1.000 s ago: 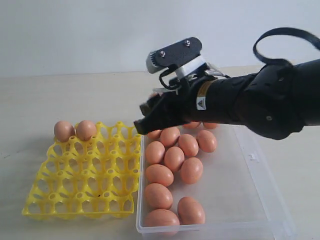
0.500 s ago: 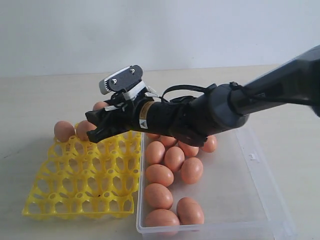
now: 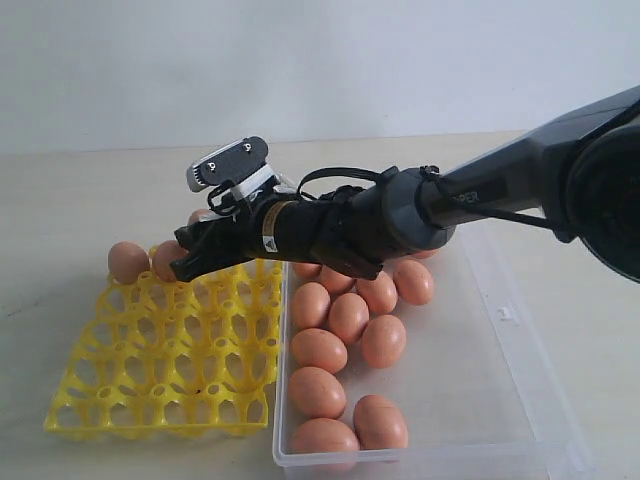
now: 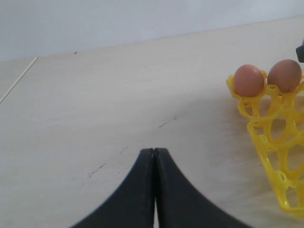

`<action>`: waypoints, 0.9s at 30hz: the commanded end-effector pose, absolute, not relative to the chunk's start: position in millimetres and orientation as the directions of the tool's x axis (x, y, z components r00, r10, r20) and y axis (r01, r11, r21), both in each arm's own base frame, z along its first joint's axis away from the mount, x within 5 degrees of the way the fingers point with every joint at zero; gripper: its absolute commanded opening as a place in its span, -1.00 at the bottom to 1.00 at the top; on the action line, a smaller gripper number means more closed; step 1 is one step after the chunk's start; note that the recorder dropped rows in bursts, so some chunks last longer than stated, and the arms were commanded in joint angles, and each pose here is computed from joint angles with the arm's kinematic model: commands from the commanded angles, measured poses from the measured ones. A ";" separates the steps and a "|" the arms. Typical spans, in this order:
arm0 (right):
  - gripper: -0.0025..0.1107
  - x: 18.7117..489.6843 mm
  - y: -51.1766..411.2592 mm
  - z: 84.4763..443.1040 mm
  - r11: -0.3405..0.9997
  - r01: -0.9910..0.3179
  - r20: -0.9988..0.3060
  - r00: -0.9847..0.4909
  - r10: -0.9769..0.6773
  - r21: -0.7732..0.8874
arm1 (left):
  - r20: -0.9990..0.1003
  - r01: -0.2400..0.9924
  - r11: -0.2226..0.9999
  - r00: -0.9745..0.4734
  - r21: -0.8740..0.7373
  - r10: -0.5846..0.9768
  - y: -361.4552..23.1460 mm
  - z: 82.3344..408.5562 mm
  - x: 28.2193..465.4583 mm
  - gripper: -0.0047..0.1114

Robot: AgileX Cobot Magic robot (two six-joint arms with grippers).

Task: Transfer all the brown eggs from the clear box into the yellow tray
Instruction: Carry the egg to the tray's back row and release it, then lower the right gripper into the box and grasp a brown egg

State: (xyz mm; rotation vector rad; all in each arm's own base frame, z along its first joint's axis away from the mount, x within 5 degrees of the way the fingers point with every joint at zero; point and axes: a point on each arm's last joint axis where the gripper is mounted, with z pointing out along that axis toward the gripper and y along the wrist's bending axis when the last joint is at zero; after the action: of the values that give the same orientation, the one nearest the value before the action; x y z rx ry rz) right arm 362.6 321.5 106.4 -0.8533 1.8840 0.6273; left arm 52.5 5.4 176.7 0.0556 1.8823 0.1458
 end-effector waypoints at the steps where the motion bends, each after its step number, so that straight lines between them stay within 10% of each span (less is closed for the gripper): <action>1: 0.06 364.4 322.1 109.9 0.631 -0.772 -0.907 -0.314 -0.279 0.073 | -0.950 -0.030 0.992 -0.293 0.121 0.107 4.9 179.2 52.4 -0.92; 9: 0.08 366.8 301.7 141.9 0.698 -0.712 -0.822 -0.353 -0.447 -0.075 | -0.950 -0.030 0.992 -0.293 0.121 0.107 4.9 179.2 52.4 -0.92; 15: -0.96 346.1 248.0 252.2 0.829 -0.514 -0.725 -0.482 -0.492 -0.222 | -0.950 -0.030 0.992 -0.293 0.121 0.107 4.9 179.2 52.4 -0.92; 27: -0.57 260.9 192.8 192.9 0.898 -0.437 -0.409 -0.813 -0.415 -0.043 | -0.950 -0.030 0.992 -0.293 0.121 0.107 4.9 179.2 52.4 -0.92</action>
State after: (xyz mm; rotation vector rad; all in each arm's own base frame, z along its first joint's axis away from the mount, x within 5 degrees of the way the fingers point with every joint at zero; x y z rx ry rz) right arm 264.4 195.0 196.0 -0.6856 2.6421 0.0343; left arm 52.5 5.4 176.7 0.0556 1.8823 0.1458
